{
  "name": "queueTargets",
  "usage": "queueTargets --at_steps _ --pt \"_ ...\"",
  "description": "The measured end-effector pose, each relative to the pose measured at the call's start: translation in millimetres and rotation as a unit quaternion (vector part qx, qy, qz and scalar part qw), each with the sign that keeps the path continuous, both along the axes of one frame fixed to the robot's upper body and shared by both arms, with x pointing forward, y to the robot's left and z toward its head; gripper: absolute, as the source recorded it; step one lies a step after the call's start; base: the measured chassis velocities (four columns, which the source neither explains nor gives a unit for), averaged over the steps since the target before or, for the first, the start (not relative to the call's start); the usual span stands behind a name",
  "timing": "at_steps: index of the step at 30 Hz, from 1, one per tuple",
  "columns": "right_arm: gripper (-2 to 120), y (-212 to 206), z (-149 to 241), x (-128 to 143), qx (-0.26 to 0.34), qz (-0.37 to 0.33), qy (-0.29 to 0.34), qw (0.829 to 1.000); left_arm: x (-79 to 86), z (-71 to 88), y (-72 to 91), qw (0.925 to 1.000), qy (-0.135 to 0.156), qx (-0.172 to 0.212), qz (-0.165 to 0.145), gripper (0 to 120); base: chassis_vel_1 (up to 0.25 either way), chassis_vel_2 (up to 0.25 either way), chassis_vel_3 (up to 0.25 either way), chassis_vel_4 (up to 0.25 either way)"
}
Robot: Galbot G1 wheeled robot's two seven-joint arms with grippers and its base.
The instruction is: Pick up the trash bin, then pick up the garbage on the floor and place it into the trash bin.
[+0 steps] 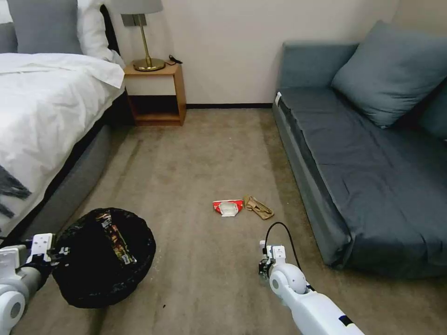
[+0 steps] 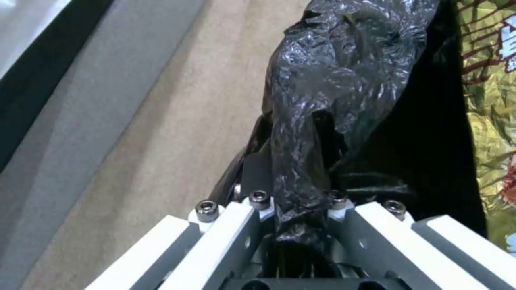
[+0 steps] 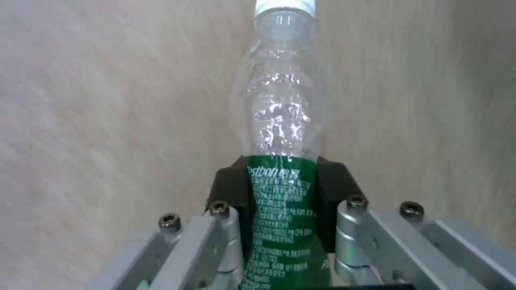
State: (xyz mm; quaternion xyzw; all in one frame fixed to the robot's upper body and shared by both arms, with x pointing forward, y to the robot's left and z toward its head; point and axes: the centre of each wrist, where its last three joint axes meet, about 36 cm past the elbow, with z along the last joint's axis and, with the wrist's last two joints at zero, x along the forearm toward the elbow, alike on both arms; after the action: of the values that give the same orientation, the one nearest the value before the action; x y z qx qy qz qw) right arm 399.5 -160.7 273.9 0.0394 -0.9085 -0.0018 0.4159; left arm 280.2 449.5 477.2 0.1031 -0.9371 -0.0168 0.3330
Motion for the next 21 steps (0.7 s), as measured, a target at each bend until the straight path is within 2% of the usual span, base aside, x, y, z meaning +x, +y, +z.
queueTargets --at_steps 1,2,5,7,9,10,13,14,17,18,20,21 --pt "23 1.3 9.4 -2.3 0.006 0.01 -0.029 1.0 0.0 -0.2 -0.2 1.0 0.0 -0.001 0.0 3 0.0 0.0 0.0 0.0" --pt "23 1.3 9.4 -2.3 0.006 0.01 -0.029 1.0 0.0 -0.2 -0.2 1.0 0.0 -0.001 0.0 3 0.0 0.0 0.0 0.0" --pt "23 13.6 54.6 -14.8 0.067 0.068 -0.142 0.985 -0.2 -0.7 -2.3 1.0 -0.001 -0.006 -0.001 3 0.0 0.0 0.0 0.0" --pt "23 17.1 63.9 -17.8 0.085 0.081 -0.164 0.979 -0.3 -0.4 -2.9 1.0 -0.002 -0.007 -0.002 3 0.0 0.0 0.0 0.0" --pt "23 33.1 96.8 -29.0 0.154 0.134 -0.235 0.95 -1.1 -0.2 -4.4 0.9999 -0.004 -0.01 -0.002 3 0.0 0.0 0.0 0.0" --pt "23 33.1 96.8 -29.0 0.154 0.134 -0.235 0.95 -1.1 -0.2 -4.4 0.9999 -0.004 -0.01 -0.002 3 0.0 0.0 0.0 0.0" --pt "23 57.7 133.0 -42.5 0.231 0.204 -0.309 0.9 -3.3 0.1 -5.8 0.9999 -0.004 -0.013 -0.001 3 0.0 0.0 0.0 0.0" --pt "23 57.7 133.0 -42.5 0.231 0.204 -0.309 0.9 -3.3 0.1 -5.8 0.9999 -0.004 -0.013 -0.001 3 0.0 0.0 0.0 0.0" --pt "23 78.5 145.5 -47.4 0.266 0.265 -0.354 0.857 -7.1 1.2 -5.2 0.9999 -0.005 -0.014 0.003 3 0.0 0.0 0.0 0.0" --pt "23 78.5 145.5 -47.4 0.266 0.265 -0.354 0.857 -7.1 1.2 -5.2 0.9999 -0.005 -0.014 0.003 3 0.0 0.0 0.0 0.0" --pt "23 94.7 142.7 -42.4 0.263 0.307 -0.381 0.831 -9.6 2.1 -4.3 0.9999 -0.005 -0.013 0.005 3 0.0 0.0 0.0 0.0" --pt "23 99.2 141.5 -40.3 0.262 0.316 -0.386 0.826 -10.3 2.4 -4.1 0.9999 -0.005 -0.013 0.006 3 0.0 0.0 0.0 0.0"
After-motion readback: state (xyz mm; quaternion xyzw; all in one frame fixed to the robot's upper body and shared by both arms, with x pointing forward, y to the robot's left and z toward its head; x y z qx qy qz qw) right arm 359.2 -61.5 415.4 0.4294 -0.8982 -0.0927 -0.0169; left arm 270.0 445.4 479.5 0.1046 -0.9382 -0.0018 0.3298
